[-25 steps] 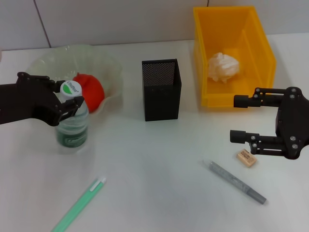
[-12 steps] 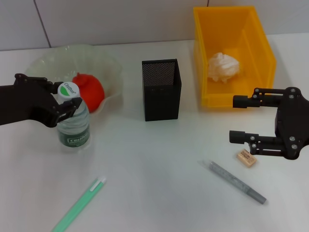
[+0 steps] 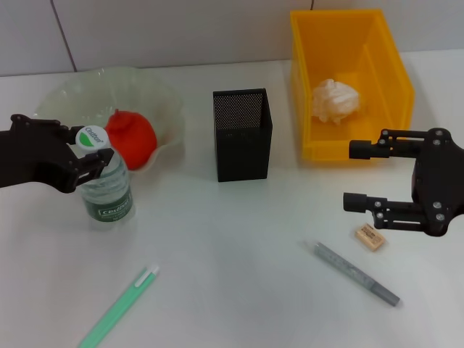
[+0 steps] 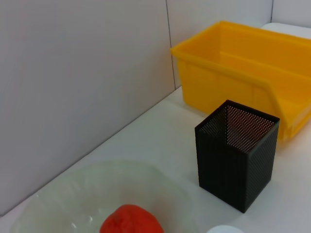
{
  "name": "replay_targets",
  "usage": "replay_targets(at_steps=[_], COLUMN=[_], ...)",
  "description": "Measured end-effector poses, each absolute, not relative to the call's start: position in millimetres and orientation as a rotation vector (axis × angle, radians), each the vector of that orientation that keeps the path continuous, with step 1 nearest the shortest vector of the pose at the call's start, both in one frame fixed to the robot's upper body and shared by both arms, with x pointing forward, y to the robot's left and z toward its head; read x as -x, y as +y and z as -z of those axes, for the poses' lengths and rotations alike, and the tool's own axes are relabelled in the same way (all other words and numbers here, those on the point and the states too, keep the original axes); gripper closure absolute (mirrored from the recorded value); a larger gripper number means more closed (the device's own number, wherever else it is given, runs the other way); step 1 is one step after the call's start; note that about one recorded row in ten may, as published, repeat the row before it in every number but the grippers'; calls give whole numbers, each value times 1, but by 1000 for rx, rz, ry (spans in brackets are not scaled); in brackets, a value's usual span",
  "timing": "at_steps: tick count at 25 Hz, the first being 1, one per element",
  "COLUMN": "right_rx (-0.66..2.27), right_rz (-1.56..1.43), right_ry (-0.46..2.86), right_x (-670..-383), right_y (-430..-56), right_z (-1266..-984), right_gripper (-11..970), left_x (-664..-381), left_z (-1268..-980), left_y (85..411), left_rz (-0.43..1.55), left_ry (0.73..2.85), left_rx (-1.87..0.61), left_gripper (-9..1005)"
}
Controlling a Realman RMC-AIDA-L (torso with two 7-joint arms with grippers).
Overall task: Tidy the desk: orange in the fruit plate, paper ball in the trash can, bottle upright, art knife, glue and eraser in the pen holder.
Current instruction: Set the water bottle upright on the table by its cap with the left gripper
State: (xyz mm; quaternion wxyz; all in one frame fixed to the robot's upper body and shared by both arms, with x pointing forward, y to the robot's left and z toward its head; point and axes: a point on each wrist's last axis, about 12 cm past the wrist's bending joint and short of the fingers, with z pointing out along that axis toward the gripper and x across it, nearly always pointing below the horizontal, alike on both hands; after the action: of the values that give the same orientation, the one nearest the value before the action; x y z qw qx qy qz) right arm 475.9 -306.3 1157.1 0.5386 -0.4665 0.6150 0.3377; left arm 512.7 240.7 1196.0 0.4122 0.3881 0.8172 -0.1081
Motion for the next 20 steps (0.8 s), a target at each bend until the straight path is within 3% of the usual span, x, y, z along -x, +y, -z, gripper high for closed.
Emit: replay_targets(at_steps=[20], right_rx=[1100], right_rz=[-801], right_ry=[1460], right_x=[-476], right_y=[-307], right_z=[-1152], right_gripper=[307], left_x=[-516], left_z=[-1206], left_y=[246], left_rz=[272], left_ry=[2062], left_rx=[-919], left_gripper=[564])
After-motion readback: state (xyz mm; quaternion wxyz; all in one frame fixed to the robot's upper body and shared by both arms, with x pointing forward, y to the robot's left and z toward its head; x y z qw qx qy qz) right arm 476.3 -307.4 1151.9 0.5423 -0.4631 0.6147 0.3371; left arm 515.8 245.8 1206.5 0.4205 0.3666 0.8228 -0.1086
